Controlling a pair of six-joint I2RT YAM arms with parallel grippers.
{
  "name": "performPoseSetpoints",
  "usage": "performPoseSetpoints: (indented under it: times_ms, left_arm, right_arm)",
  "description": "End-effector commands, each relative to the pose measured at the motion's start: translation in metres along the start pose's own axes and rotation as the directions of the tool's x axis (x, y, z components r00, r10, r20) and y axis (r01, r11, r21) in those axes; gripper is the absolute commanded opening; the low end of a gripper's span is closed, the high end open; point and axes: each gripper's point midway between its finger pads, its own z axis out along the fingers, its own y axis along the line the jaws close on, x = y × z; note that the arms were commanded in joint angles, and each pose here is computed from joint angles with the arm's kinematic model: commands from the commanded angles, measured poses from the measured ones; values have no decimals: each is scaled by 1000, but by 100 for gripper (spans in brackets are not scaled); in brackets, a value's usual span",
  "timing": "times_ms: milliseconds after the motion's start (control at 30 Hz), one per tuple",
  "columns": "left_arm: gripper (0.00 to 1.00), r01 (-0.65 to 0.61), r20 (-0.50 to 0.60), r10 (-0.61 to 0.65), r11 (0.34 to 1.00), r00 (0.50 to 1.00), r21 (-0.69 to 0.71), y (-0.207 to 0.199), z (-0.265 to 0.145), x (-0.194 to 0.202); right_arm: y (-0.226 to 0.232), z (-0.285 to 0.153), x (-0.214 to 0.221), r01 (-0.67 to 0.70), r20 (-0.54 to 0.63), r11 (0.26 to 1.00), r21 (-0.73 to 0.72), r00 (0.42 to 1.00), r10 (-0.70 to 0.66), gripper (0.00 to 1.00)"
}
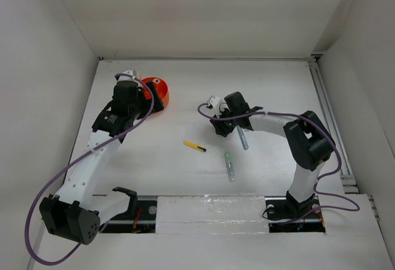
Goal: Sort the stationery into containers
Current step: Grab a piece of stationery with the right arm, then pass the stationery from the right arm to the left
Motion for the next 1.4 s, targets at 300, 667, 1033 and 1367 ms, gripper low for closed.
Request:
performPoseSetpoints:
  times_ms: [300, 667, 1033, 1367]
  left_arm:
    - [100, -8, 24, 7, 999, 1000, 35, -7, -1, -8]
    - [100, 115, -55, -103, 930, 993, 348, -69, -9, -2]
    - [100, 210, -175, -140, 844, 974, 494, -115, 8, 13]
    - [90, 219, -188, -135, 798, 973, 561, -131, 1, 6]
  right_arm:
    - [6, -6, 33, -52, -102, 999, 12, 993, 53, 22]
    - [23, -44, -77, -45, 218, 999, -32, 975, 51, 0]
    - [73, -122, -215, 123, 618, 988, -97, 785, -37, 0]
    - [92, -147, -235, 215, 722, 970, -115, 689, -67, 0]
